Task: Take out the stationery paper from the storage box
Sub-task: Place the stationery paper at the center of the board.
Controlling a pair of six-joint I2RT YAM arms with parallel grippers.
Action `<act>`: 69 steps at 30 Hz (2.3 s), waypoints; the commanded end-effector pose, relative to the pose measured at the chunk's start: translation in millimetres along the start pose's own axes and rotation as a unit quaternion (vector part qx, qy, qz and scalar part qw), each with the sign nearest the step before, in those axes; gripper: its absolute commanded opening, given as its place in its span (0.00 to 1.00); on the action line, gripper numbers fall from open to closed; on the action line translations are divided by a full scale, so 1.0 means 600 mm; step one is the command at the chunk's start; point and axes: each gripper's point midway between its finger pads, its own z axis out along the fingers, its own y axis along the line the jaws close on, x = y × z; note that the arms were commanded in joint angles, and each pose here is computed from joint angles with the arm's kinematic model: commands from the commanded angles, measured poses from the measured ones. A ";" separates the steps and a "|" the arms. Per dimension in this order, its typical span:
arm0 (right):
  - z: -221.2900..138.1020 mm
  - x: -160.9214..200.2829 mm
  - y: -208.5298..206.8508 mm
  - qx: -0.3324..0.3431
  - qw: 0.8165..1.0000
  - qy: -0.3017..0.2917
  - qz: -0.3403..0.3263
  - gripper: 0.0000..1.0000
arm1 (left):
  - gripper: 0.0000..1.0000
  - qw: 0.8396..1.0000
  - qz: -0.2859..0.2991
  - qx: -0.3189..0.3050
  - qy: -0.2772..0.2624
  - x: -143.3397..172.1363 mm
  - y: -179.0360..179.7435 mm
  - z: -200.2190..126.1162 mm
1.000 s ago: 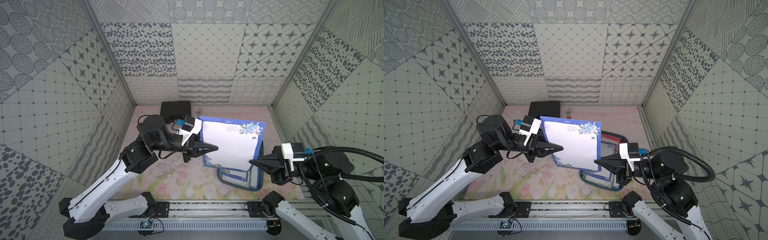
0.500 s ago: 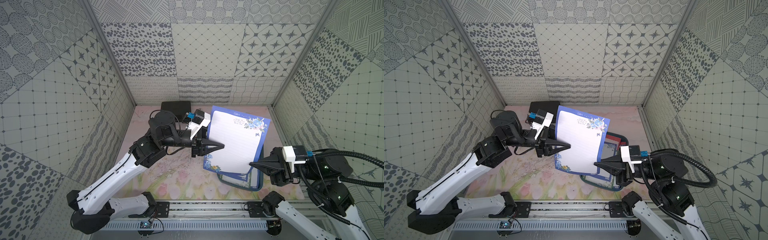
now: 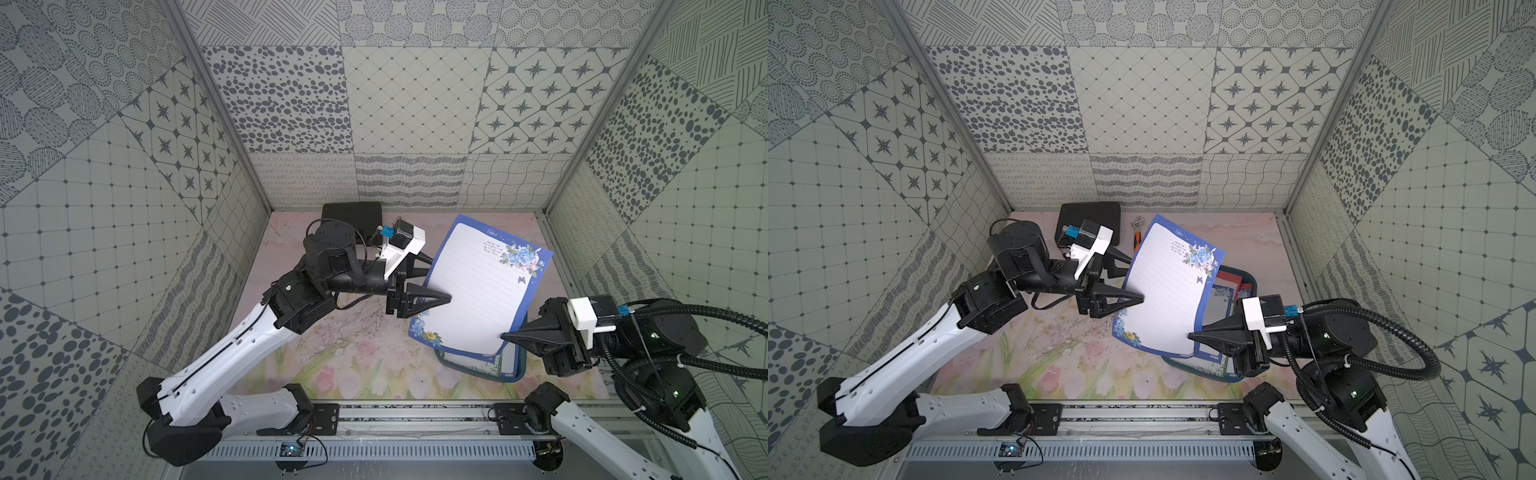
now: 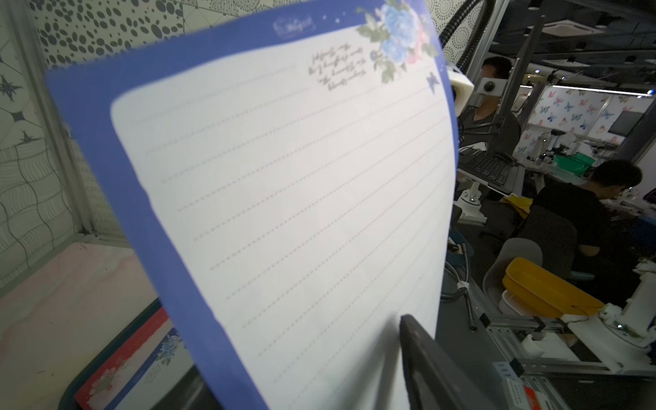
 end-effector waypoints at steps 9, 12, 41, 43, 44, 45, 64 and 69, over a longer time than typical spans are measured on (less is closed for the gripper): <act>-0.002 -0.031 0.018 -0.021 1.000 0.001 -0.018 0.00 | 0.63 0.998 0.032 0.061 0.001 -0.002 -0.064 -0.028; -0.002 -0.032 0.003 0.006 1.000 -0.002 -0.019 0.00 | 0.52 0.994 0.010 0.109 0.020 0.006 -0.070 -0.012; 0.002 0.022 -0.086 0.122 0.992 0.022 -0.003 0.00 | 0.03 0.995 0.036 0.089 -0.008 0.011 -0.087 -0.039; 0.000 0.023 -0.094 0.134 0.991 0.021 0.000 0.00 | 0.00 0.996 0.035 0.081 -0.004 0.013 -0.082 -0.038; -0.001 0.023 -0.099 0.142 0.990 0.020 0.000 0.01 | 0.00 0.996 0.035 0.077 -0.004 0.013 -0.080 -0.038; -0.002 0.024 -0.103 0.149 0.989 0.020 0.000 0.02 | 0.00 0.997 0.037 0.070 -0.005 0.012 -0.077 -0.039; 0.022 0.045 -0.146 0.153 0.988 0.022 0.022 0.37 | 0.00 0.992 0.035 -0.123 -0.025 0.026 0.007 -0.074; 0.021 0.039 -0.156 0.168 0.986 0.014 0.013 0.59 | 0.00 0.982 0.035 -0.182 -0.014 0.028 0.030 -0.095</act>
